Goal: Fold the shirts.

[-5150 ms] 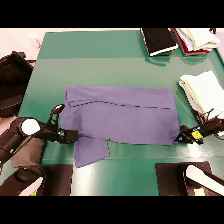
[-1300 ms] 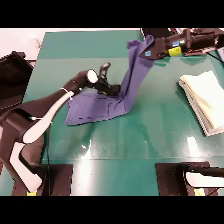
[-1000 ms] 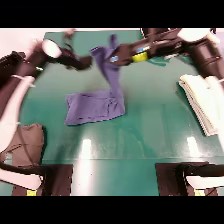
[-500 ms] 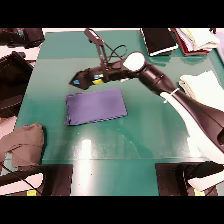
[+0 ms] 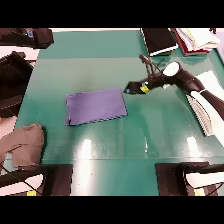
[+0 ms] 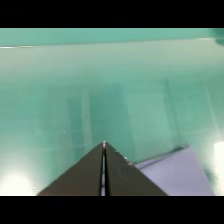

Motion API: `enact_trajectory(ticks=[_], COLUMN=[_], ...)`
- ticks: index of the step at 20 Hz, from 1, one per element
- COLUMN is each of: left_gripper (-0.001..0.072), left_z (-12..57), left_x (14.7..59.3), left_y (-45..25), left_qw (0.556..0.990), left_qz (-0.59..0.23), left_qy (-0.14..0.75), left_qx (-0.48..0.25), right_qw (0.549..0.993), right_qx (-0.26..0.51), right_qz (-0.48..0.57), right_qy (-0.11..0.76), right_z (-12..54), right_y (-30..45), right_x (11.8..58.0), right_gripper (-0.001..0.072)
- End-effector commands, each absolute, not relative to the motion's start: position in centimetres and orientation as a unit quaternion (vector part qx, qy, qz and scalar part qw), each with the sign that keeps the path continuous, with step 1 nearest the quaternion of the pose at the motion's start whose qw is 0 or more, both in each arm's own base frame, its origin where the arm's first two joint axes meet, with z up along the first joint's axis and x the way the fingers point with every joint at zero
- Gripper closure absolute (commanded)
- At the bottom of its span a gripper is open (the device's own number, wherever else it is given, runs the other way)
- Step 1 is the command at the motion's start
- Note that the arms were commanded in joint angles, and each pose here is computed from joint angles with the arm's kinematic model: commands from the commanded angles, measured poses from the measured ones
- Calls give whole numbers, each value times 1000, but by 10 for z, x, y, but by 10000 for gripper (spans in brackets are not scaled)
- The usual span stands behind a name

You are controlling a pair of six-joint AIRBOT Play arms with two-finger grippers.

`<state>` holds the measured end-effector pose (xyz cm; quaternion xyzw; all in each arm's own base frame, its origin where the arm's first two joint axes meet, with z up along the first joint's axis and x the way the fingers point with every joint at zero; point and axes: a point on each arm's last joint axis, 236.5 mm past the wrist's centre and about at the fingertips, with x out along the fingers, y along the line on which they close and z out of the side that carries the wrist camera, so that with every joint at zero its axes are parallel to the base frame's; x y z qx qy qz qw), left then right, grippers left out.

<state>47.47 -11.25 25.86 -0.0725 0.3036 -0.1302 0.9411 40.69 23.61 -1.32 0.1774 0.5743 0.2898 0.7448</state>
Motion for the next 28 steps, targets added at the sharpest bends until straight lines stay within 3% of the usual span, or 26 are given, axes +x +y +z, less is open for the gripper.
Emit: enact_trajectory(ticks=[1,7,9,10,11,15,20,28], left_gripper=[680,680,680,680,681,681,681,680], left_z=[254,250,250,251,252,255,261,268], left_x=[474,473,472,471,470,464,448,445], left_y=[-128,-132,-135,-138,-142,-165,-213,-230], left_qw=[938,935,934,932,930,926,920,919], left_qz=[-146,-154,-159,-164,-172,-198,-251,-266], left_qy=[308,313,313,314,314,310,296,283], left_qx=[-66,-65,-70,-77,-85,-83,-50,-62], right_qw=[685,637,638,644,652,714,813,873], right_qx=[262,286,277,269,261,222,181,244], right_qz=[266,328,350,360,371,386,273,63], right_qy=[625,636,627,619,607,540,482,417], right_z=[-60,-85,-83,-80,-73,-16,58,118], right_y=[231,325,354,363,370,342,181,-88], right_x=[392,388,393,398,404,447,503,488], right_gripper=[134,141,353,491,677,693,693,693])
